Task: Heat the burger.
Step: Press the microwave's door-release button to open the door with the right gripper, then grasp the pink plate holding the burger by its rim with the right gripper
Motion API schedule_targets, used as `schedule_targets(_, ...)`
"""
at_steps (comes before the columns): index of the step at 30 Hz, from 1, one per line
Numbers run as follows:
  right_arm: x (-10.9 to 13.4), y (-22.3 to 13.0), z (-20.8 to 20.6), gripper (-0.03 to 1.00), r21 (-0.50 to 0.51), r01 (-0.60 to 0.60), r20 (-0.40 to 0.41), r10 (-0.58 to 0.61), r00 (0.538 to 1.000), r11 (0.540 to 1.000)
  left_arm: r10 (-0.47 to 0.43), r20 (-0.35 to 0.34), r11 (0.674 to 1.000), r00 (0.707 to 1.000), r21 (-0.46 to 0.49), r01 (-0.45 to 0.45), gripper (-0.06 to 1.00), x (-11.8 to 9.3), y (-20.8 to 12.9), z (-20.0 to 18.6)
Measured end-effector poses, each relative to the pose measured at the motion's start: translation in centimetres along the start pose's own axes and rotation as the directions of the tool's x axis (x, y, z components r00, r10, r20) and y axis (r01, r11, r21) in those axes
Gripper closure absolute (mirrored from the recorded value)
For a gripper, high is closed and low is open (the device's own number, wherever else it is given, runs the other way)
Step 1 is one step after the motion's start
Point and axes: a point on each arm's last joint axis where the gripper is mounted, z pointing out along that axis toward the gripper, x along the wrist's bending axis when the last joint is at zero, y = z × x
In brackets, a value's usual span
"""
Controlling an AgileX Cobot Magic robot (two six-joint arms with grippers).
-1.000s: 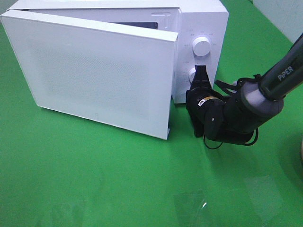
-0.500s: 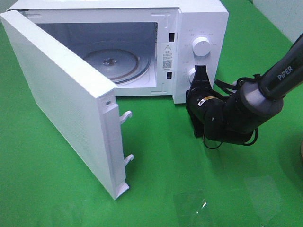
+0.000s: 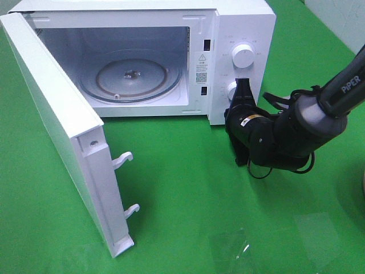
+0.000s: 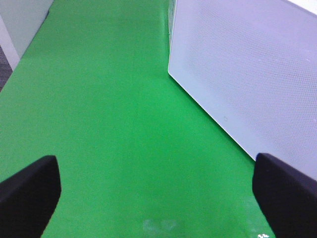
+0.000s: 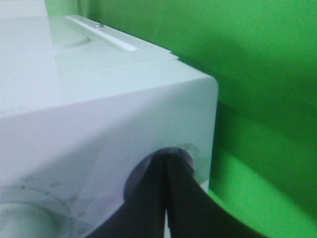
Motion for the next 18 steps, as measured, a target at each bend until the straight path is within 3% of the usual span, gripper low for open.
schedule_targets(15, 1.8, 1.1, -3.5, 0.97, 0.11, 0.05, -0.033, -0.047, 0.998, 0.993, 0.0, 0.0, 1.0, 1.0, 0.0, 0.0, -0.05, 0.0, 0.0, 0.0)
schedule_targets(18, 1.7, 1.1, -4.1, 0.97, 0.134, 0.055, -0.006, -0.054, 0.998, 0.99, 0.0, 0.0, 1.0, 1.0, 0.0, 0.0, -0.05, 0.0, 0.0, 0.0)
